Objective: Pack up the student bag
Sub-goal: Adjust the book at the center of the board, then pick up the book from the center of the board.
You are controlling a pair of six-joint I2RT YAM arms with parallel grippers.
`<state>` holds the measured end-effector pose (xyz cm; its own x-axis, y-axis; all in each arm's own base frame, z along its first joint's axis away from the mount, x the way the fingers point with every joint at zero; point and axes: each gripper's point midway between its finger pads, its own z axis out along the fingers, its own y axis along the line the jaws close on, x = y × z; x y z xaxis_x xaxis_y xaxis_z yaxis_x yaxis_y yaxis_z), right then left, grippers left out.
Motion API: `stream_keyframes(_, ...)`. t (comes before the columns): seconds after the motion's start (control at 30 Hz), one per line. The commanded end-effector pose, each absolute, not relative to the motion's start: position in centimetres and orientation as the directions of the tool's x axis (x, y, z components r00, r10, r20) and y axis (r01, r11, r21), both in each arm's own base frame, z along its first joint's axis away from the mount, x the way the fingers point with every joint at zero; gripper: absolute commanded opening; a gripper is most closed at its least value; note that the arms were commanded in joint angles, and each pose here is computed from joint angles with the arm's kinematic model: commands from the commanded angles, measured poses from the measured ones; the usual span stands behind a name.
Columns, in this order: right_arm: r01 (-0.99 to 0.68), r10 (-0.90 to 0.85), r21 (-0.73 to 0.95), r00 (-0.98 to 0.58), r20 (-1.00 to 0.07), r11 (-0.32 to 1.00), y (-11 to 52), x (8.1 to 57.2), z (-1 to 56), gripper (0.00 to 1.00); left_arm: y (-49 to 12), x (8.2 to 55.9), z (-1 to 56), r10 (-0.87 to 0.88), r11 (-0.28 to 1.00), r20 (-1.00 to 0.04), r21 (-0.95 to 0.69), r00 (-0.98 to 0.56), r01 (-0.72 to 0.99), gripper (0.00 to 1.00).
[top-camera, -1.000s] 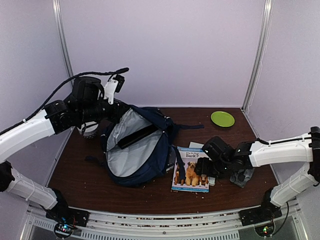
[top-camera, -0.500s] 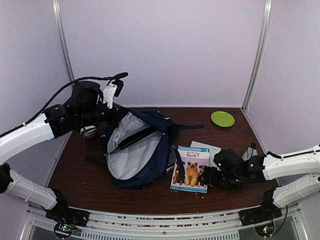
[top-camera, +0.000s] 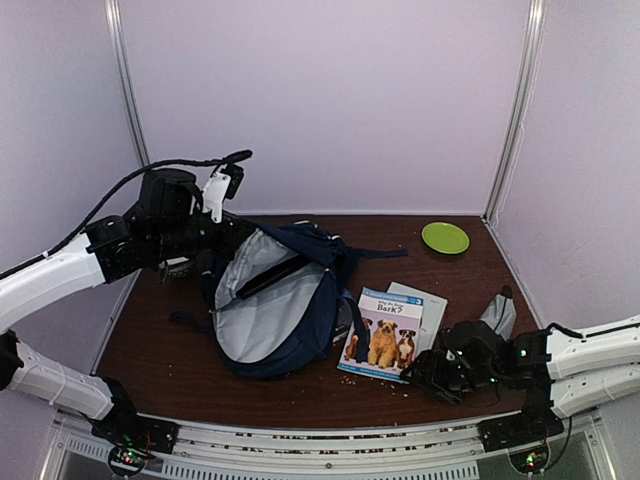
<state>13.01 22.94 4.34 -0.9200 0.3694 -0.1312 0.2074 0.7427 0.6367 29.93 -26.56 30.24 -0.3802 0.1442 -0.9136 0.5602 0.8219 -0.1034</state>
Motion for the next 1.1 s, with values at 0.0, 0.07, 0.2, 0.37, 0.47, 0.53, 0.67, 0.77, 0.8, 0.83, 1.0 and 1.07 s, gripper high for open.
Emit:
stream_keyframes(0.0, 0.255, 0.423, 0.668, -0.901, -0.099, 0.699, 23.8, 13.6, 3.6, 0.75, -26.2, 30.4, 33.7, 0.037, 0.826, -0.952, -0.143, -0.304, 0.546, 0.00)
stream_keyframes(0.07, 0.266, 0.438, 0.679, -0.894, -0.092, 0.685, 24.4, 13.9, 3.5, 0.75, -26.2, 30.3, 33.9, 0.031, 0.824, -0.952, -0.148, -0.304, 0.547, 0.00)
stream_keyframes(0.2, 0.317, 0.504, 0.708, -0.862, -0.062, 0.630, 24.5, 14.5, 2.7, 0.74, -26.0, 30.2, 34.2, 0.021, 0.827, -0.953, -0.153, -0.302, 0.541, 0.00)
stream_keyframes(0.37, 0.360, 0.567, 0.725, -0.822, -0.051, 0.588, 24.2, 15.1, 2.1, 0.69, -25.8, 30.2, 34.4, 0.013, 0.831, -0.954, -0.157, -0.299, 0.534, 0.00)
stream_keyframes(0.47, 0.375, 0.599, 0.743, -0.800, -0.043, 0.554, 24.1, 15.5, 2.1, 0.65, -25.8, 30.3, 34.4, 0.011, 0.831, -0.954, -0.158, -0.300, 0.533, 0.00)
stream_keyframes(0.53, 0.379, 0.610, 0.750, -0.791, -0.042, 0.543, 24.1, 15.7, 2.0, 0.62, -25.9, 30.3, 34.4, 0.011, 0.830, -0.953, -0.160, -0.302, 0.534, 0.00)
stream_keyframes(0.67, 0.386, 0.620, 0.752, -0.783, -0.039, 0.534, 24.3, 15.9, 1.9, 0.56, -25.9, 30.4, 34.0, 0.017, 0.835, -0.951, -0.156, -0.308, 0.528, 0.00)
stream_keyframes(0.77, 0.386, 0.633, 0.754, -0.773, -0.050, 0.531, 24.3, 16.3, 2.0, 0.52, -25.9, 30.5, 33.8, 0.022, 0.838, -0.950, -0.153, -0.313, 0.524, 0.00)
stream_keyframes(0.8, 0.389, 0.638, 0.754, -0.768, -0.052, 0.529, 24.2, 16.3, 1.9, 0.50, -25.9, 30.5, 33.6, 0.023, 0.839, -0.949, -0.153, -0.315, 0.522, 0.00)
stream_keyframes(0.83, 0.392, 0.645, 0.755, -0.762, -0.054, 0.526, 24.0, 16.4, 1.8, 0.48, -25.9, 30.6, 33.6, 0.023, 0.839, -0.948, -0.154, -0.317, 0.521, 0.00)
stream_keyframes(1.0, 0.373, 0.653, 0.773, -0.755, -0.068, 0.512, 23.8, 16.7, 2.2, 0.32, -25.9, 30.6, 33.5, 0.022, 0.841, -0.947, -0.156, -0.320, 0.519, 0.00)
stream_keyframes(1.07, 0.348, 0.644, 0.775, -0.759, -0.098, 0.528, 24.0, 16.9, 3.0, 0.26, -26.0, 30.7, 33.5, 0.021, 0.840, -0.946, -0.158, -0.322, 0.519, 0.00)
